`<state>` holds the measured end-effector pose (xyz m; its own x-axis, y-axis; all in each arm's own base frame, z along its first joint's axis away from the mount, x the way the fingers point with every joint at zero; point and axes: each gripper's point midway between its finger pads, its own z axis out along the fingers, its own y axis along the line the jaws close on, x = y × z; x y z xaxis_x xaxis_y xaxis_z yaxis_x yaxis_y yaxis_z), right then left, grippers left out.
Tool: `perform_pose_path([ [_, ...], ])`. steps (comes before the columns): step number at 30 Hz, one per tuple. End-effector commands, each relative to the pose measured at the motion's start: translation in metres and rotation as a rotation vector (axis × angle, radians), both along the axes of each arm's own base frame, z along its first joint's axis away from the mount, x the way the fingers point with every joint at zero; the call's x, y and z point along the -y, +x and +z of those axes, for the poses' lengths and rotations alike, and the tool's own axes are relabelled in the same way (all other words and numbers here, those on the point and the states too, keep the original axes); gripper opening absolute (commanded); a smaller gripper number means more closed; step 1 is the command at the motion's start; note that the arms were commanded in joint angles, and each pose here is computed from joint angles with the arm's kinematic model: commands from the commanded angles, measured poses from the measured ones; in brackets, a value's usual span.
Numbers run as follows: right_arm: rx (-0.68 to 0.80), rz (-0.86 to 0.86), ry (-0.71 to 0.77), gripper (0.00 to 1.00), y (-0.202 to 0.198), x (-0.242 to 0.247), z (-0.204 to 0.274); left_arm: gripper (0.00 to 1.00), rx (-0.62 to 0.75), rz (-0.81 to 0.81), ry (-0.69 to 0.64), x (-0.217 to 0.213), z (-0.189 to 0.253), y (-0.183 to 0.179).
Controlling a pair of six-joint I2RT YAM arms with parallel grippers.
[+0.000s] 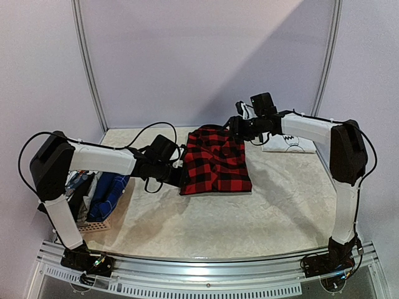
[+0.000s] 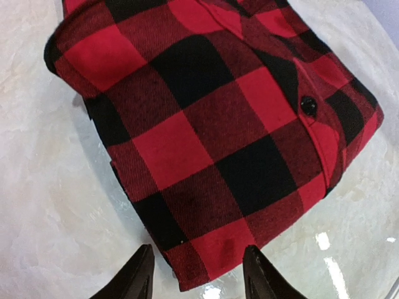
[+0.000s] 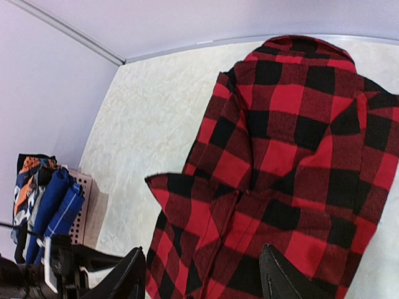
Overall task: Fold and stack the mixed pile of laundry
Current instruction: Smooth out the 2/3-rectangle-folded shirt at the center of the board.
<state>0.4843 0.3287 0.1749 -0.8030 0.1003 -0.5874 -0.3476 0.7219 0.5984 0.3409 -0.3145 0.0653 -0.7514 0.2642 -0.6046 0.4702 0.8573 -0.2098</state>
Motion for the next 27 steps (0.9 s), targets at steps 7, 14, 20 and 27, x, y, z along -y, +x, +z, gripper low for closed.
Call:
perform_pose_path([
  [7, -0.039, 0.136, 0.000, 0.45, -0.070, -0.009, -0.009, 0.42, 0.053, -0.002, 0.047, 0.013, 0.032, 0.022],
  [14, -0.108, 0.229, 0.045, 0.27, -0.096, -0.034, -0.034, 0.36, 0.013, -0.068, -0.044, 0.045, 0.035, 0.023],
  [20, -0.172, 0.298, 0.044, 0.16, -0.121, -0.047, -0.056, 0.31, -0.028, -0.167, -0.064, 0.069, 0.028, 0.006],
  [27, -0.225, 0.332, 0.027, 0.11, -0.146, -0.050, -0.080, 0.28, -0.073, -0.259, -0.066, 0.090, 0.008, -0.013],
])
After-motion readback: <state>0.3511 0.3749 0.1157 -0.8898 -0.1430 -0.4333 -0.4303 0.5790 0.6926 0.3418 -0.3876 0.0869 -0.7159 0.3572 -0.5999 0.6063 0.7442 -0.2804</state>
